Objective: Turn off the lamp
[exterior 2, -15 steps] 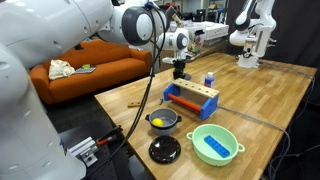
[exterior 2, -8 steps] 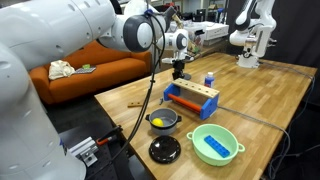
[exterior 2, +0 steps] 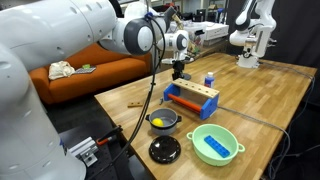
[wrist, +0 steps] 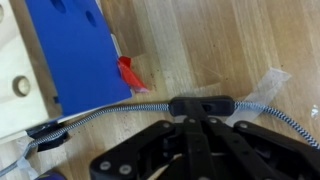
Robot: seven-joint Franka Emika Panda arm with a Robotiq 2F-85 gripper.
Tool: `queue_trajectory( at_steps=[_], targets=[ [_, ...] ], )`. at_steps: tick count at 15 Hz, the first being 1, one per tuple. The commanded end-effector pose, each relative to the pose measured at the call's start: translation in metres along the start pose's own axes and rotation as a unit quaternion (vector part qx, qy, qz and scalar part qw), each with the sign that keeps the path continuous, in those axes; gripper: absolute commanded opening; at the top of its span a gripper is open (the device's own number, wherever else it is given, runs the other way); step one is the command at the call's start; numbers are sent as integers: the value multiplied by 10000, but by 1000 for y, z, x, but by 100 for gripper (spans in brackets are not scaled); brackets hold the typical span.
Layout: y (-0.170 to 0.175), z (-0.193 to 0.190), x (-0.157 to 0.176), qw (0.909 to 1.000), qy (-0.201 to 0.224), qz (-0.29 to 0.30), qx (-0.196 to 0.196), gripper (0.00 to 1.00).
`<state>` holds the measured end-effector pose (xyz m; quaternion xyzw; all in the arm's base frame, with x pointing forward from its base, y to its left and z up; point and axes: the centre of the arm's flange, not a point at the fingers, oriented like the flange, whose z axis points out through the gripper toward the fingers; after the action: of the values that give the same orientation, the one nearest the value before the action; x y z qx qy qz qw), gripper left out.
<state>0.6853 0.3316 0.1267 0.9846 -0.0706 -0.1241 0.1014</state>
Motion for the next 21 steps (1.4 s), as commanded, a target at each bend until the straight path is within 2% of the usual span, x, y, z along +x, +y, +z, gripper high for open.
queue_trajectory(
  at_steps=[1,9,15,21],
  targets=[
    [-12,-1,18,9998,-197,-63,27,0],
    [0,-50,8,9975,503,123,480,0],
    [14,-102,-18,9881,1004,360,1112,0],
    [47,-129,-46,9781,1214,1058,1316,0]
  ],
)
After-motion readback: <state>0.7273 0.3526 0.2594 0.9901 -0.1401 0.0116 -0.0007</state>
